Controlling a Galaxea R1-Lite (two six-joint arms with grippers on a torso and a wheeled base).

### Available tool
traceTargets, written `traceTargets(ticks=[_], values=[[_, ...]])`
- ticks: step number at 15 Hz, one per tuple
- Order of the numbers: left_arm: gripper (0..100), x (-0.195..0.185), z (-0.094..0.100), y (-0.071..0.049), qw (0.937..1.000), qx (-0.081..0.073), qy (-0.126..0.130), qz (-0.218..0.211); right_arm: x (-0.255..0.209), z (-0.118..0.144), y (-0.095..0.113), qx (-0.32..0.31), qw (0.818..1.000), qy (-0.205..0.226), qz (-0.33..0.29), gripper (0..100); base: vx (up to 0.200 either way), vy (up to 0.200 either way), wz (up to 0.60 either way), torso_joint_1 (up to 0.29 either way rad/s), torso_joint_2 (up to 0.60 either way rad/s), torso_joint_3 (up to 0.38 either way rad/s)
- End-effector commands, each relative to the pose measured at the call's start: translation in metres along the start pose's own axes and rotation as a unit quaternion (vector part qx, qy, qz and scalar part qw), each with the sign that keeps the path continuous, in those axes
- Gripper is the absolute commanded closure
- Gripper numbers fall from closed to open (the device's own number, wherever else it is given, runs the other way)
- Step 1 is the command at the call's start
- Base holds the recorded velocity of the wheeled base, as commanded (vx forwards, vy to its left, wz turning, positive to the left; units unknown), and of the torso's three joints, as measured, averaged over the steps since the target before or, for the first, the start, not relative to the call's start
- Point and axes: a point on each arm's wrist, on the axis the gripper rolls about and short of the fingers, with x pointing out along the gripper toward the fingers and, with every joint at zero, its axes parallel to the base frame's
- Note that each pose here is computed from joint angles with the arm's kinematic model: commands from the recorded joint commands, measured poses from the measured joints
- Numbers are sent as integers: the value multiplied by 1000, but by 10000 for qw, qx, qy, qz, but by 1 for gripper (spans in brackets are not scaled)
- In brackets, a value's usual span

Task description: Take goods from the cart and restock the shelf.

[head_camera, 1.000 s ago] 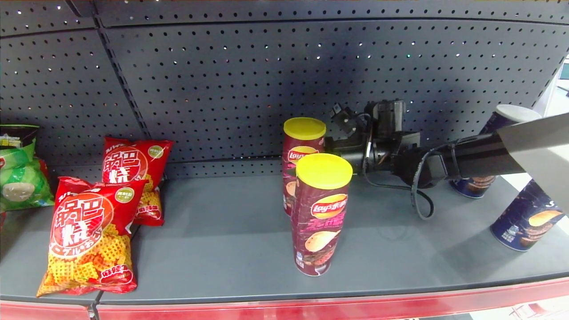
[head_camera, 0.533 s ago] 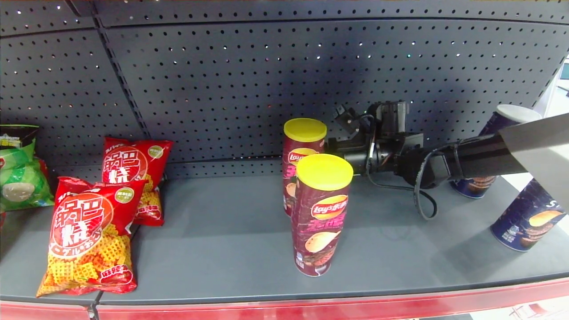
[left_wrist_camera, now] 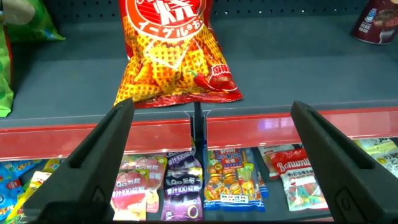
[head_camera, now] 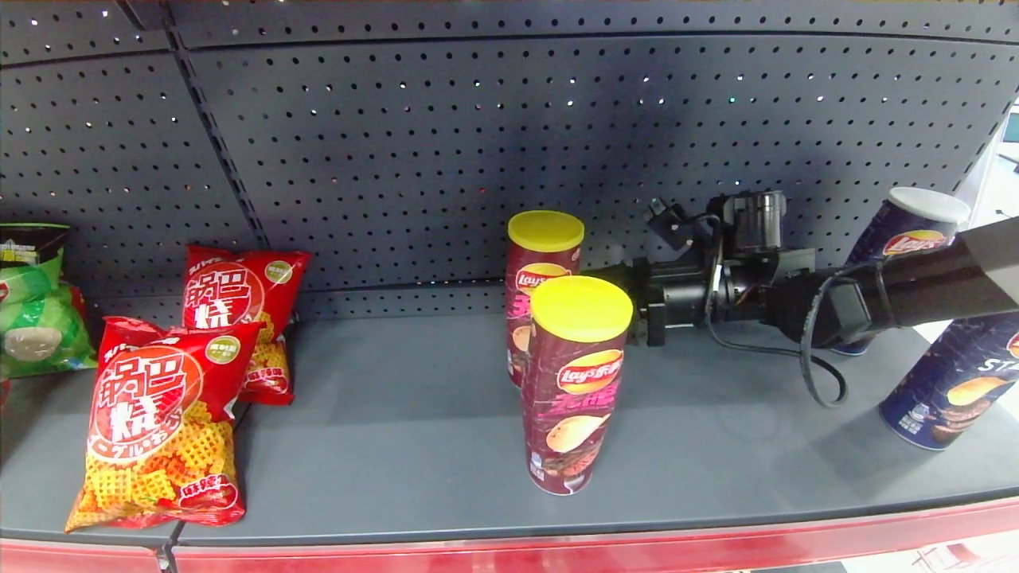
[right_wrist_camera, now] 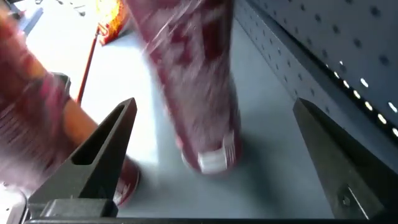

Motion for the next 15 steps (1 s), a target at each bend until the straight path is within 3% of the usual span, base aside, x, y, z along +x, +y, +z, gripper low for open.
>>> traceTargets(ticks=[1,10,15], values=[[0,0,0,0,10000,-2,-1,1,-15,4,6,-12,10000,-19,-92,0,0,0,0,0,0,0],[0,0,0,0,10000,-2,-1,1,-50,-2,37,21,10000,-10,-25,0,0,0,0,0,0,0],[0,0,0,0,10000,-2,-1,1,-62,-3,68,102,9999,23,77,0,0,0,0,0,0,0]])
